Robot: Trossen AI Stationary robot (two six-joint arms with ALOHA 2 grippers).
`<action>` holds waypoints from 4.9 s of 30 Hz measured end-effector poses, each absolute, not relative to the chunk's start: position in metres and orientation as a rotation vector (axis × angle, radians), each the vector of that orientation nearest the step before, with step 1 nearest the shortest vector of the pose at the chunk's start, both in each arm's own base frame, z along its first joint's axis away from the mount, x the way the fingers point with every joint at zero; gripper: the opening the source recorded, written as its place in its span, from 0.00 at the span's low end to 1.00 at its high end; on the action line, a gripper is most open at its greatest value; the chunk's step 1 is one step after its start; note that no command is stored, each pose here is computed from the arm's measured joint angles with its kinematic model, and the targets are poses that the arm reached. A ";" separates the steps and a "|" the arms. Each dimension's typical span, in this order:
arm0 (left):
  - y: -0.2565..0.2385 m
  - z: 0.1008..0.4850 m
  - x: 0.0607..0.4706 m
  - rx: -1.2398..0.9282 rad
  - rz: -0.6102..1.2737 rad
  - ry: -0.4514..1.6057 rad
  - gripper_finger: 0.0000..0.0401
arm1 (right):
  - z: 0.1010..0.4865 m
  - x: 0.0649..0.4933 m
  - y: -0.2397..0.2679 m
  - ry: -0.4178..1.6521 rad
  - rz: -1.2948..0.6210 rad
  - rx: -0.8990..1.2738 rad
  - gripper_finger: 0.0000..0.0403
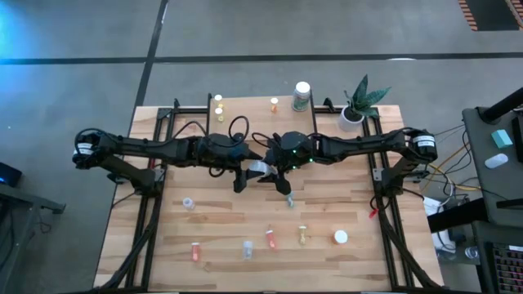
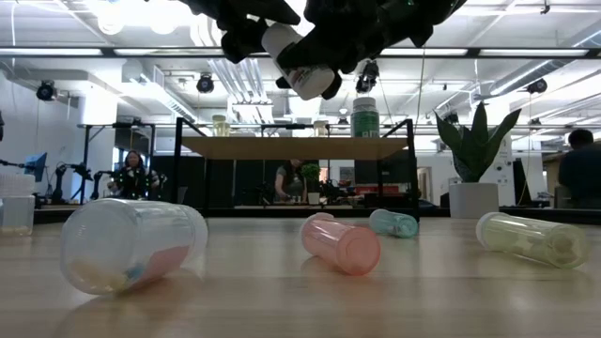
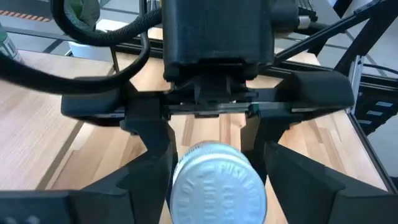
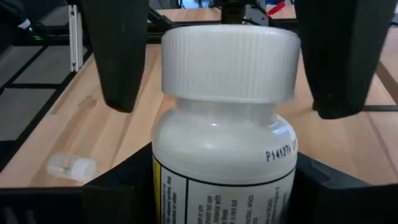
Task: Pick and place medicine bottles onto shelf by color
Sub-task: Put the transparent medicine bottle on the shelf, then put the transparent pill bottle on the shelf
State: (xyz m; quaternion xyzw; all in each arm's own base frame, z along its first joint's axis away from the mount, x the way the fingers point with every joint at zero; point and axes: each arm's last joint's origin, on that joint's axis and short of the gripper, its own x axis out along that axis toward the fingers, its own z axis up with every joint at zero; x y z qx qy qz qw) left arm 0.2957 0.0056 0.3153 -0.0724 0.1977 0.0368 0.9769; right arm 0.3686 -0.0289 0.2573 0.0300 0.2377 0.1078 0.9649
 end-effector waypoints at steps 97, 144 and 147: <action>0.008 0.315 0.229 -0.101 0.153 -0.040 0.63 | 0.250 0.229 -0.103 0.067 -0.842 0.022 0.73; 0.005 0.277 0.200 -0.246 0.117 0.441 0.63 | 0.297 0.183 -0.021 -0.032 -0.327 -0.088 0.73; 0.005 0.275 0.200 -0.246 0.119 0.451 0.63 | 0.296 0.181 -0.021 -0.020 -0.327 -0.084 0.73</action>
